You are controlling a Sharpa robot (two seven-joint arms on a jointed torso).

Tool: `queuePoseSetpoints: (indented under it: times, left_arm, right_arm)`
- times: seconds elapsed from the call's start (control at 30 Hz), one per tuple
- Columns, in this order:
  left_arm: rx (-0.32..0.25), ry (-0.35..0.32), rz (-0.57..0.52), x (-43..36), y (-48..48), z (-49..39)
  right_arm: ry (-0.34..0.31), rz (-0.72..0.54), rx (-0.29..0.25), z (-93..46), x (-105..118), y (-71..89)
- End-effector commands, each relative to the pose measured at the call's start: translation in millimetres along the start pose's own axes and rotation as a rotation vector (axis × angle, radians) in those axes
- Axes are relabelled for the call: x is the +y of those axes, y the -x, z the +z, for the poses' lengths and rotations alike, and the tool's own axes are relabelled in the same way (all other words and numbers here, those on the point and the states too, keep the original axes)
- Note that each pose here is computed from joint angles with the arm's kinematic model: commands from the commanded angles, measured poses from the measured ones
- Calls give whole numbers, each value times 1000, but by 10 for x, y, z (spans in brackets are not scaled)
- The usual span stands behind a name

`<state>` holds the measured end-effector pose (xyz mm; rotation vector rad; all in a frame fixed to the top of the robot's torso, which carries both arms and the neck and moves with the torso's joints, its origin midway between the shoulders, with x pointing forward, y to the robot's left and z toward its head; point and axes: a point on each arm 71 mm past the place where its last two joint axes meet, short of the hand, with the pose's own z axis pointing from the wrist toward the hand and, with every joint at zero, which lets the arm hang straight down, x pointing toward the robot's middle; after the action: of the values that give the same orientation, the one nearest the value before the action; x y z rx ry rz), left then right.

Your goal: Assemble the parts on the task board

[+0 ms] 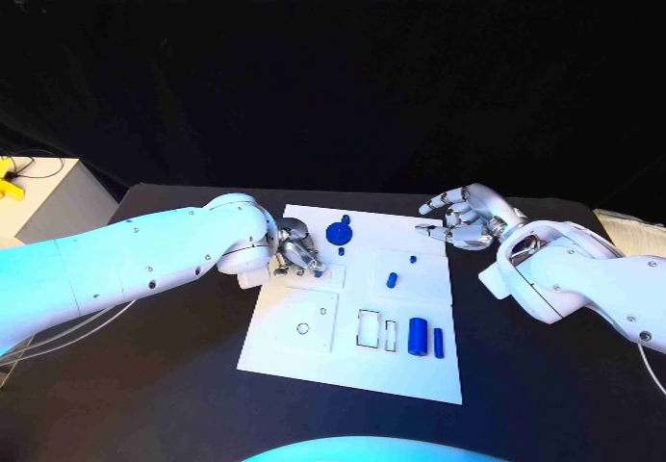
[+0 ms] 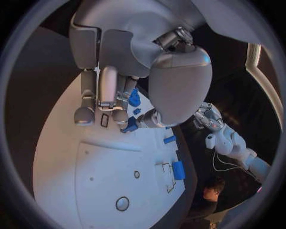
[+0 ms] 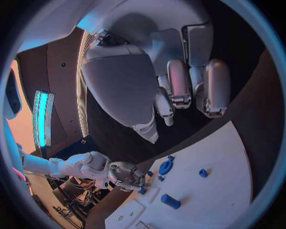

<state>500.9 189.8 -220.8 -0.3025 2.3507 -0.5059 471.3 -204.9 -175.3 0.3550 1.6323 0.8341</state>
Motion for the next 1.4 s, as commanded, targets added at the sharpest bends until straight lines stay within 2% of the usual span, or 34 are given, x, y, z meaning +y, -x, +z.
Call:
queuePoseSetpoints:
  times: [0.03, 0.5, 1.1, 1.4]
  left_arm:
    - [11, -9, 16, -20, -22, 6]
    - [1, -9, 13, -25, -29, 21]
    - [23, 1, 52, -29, -56, 31]
    - [8, 5, 67, -36, -55, 41]
  right_arm:
    - [11, -9, 15, 0, 10, -17]
    - [11, -8, 18, 0, 12, -21]
    - [7, -9, 21, -2, 3, -24]
    - [6, -8, 23, -4, -1, -26]
